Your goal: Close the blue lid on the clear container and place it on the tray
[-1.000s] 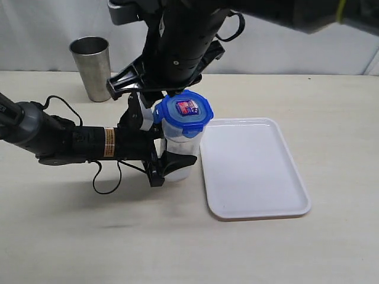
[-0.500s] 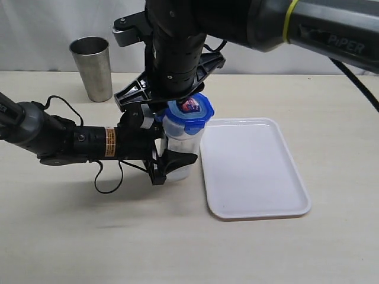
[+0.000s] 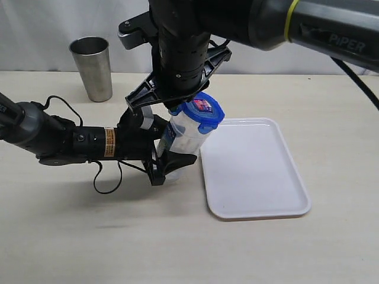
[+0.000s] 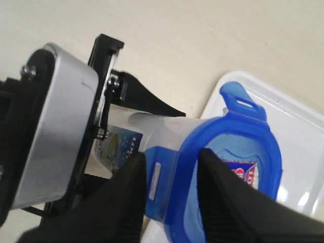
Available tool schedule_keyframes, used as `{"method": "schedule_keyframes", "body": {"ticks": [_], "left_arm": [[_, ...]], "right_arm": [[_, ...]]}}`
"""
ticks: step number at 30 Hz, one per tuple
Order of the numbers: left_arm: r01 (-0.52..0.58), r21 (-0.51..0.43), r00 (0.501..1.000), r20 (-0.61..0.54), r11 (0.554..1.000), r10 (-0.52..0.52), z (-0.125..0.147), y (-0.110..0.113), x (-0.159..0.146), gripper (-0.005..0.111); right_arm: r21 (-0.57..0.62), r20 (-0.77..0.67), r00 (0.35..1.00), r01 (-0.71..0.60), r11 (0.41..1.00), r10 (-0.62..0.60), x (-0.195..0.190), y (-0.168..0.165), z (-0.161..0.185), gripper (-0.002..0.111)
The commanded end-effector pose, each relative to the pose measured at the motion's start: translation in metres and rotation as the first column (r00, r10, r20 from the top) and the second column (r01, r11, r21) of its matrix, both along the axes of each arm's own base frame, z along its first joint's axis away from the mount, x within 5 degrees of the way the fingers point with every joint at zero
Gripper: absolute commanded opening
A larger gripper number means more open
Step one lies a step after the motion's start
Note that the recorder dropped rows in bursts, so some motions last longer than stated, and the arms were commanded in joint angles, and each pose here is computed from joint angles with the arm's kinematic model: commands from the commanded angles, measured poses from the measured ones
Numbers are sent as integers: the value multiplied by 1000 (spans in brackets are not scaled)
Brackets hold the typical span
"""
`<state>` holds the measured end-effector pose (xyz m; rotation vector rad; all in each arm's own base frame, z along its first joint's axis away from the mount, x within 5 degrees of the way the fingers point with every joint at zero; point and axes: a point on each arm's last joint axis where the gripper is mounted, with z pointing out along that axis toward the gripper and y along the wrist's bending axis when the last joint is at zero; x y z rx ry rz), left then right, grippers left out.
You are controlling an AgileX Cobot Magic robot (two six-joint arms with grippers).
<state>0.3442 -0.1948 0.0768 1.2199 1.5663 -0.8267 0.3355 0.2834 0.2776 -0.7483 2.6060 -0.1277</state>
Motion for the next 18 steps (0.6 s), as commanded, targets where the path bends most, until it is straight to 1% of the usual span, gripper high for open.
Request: {"method": "schedule_keyframes", "body": {"ticks": [1, 4, 8, 13, 18], "left_arm": [[33, -10, 999, 13, 999, -33, 3, -1, -3, 0], [33, -10, 999, 13, 999, -33, 3, -1, -3, 0], [28, -14, 1000, 12, 1000, -28, 4, -1, -2, 0], [18, -19, 1000, 11, 1000, -18, 4, -1, -1, 0], [20, -20, 1000, 11, 1000, -19, 4, -1, -2, 0]], "right_arm": [[-40, -145, 989, -20, 999, 14, -1, 1, -29, 27], [-84, -165, 986, -22, 996, 8, 2, 2, -44, 32], [-114, -182, 983, -40, 993, 19, 2, 7, -58, 31], [-240, -87, 991, -124, 963, 106, -8, 23, -60, 31], [-248, -79, 986, -162, 955, 147, -16, 31, -57, 31]]}}
